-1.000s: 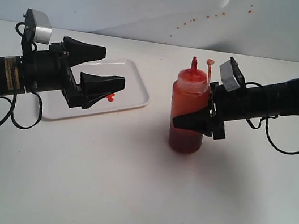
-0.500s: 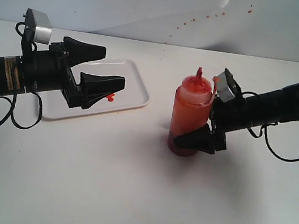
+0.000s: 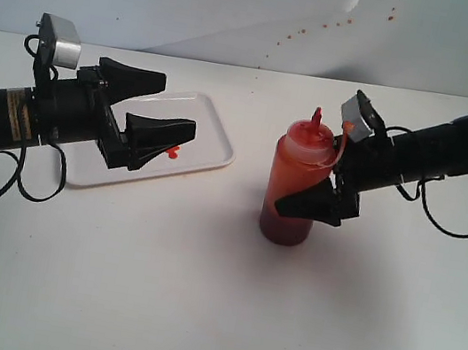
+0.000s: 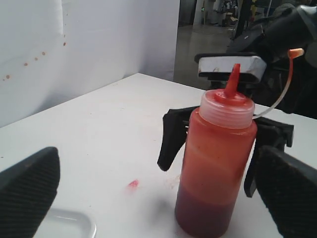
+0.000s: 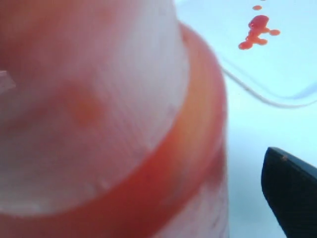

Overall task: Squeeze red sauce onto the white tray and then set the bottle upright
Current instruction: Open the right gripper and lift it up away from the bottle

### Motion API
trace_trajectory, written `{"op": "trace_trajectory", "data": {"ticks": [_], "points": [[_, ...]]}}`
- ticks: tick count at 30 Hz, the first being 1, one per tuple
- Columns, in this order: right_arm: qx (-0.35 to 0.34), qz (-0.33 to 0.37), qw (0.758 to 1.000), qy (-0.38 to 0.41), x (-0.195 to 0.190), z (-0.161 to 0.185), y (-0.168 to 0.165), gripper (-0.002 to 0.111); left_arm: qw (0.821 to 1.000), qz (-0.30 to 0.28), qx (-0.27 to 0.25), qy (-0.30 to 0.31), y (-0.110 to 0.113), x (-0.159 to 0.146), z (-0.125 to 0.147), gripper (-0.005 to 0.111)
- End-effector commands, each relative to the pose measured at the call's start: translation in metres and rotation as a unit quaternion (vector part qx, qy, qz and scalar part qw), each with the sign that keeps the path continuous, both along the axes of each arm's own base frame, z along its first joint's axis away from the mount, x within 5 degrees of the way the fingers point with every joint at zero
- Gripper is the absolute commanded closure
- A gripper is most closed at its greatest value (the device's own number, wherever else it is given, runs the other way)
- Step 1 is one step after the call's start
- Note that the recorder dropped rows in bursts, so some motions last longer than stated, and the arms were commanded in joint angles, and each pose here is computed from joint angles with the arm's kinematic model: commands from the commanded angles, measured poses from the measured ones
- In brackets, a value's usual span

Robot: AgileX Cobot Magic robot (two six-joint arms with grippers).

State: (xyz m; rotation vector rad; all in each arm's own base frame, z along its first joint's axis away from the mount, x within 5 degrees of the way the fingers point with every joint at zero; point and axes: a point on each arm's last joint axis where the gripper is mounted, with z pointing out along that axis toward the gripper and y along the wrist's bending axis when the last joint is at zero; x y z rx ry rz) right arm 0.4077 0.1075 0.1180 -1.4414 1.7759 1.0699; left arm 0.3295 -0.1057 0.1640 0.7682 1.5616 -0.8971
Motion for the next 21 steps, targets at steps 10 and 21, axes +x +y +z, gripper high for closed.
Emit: {"op": "trace_trajectory", "data": {"ticks": [10, 21], "points": [[-0.01, -0.031, 0.999, 0.015, -0.006, 0.053, -0.001, 0.003, 1.0, 0.005, -0.006, -0.01, 0.001, 0.002, 0.004, 0.002], [-0.041, -0.05, 0.997, 0.04, -0.013, 0.075, -0.005, 0.003, 1.0, 0.005, -0.006, -0.01, 0.001, 0.002, 0.004, 0.002]]}}
